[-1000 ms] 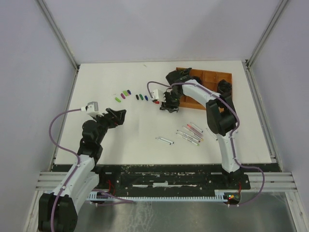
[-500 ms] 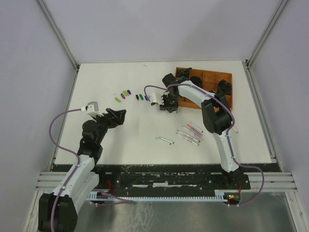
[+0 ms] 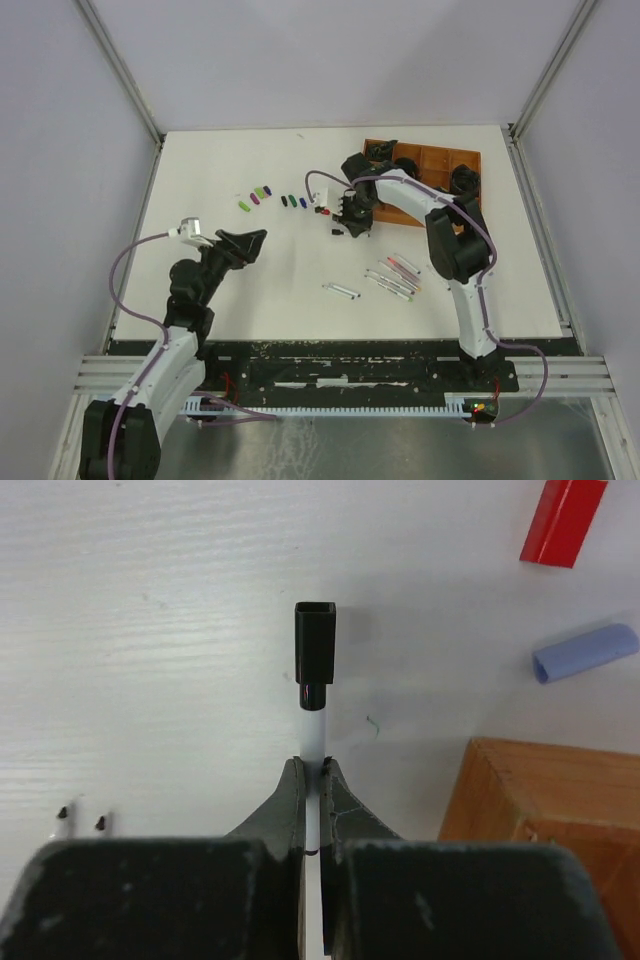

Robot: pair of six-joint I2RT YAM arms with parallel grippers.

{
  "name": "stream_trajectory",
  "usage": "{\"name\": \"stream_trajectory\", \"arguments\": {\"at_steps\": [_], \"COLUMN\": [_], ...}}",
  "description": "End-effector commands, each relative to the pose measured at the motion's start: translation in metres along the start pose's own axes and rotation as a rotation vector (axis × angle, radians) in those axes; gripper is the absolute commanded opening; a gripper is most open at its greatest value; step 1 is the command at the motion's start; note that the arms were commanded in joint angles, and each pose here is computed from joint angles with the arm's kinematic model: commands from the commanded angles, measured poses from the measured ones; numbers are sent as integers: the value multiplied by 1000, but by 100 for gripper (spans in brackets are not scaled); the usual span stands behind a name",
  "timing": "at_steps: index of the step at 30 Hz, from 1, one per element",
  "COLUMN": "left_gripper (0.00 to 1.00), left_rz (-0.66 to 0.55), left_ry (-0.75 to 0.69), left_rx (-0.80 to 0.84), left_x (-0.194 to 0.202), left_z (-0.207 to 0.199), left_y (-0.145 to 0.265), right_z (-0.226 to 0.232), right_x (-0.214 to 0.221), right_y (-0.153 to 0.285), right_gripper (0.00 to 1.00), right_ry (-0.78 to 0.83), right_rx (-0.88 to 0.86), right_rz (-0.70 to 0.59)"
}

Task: Open the pen caps
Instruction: Pick up the pen from the center of the board.

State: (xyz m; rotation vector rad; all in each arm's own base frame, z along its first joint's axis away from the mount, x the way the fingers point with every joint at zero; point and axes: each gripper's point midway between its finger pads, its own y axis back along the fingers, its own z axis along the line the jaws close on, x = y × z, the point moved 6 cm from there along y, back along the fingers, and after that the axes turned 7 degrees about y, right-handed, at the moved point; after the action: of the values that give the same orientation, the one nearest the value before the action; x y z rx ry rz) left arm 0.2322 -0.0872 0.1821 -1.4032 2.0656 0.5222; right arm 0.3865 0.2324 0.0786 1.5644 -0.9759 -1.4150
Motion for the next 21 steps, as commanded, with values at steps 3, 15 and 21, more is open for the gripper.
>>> {"name": "stream_trajectory", "arguments": {"at_steps": [3,15,21], "left_gripper": [88,85,81], "left_rz": [-61,-58,-25], "left_ry": [290,361,388], "left_rx": [260,235,76], "left_x": [-5,14,39], "left_z": [-44,-116,-132], "left_y": [15,-15,-42], "right_z": [17,99,113], "right_x": [-48,-80,-85], "right_y": [81,162,161], "right_gripper": [2,2,2], "right_ry": [-114,-271,-298], "right_rx": [113,16,30], "right_rz": [-285,-561,-603]}}
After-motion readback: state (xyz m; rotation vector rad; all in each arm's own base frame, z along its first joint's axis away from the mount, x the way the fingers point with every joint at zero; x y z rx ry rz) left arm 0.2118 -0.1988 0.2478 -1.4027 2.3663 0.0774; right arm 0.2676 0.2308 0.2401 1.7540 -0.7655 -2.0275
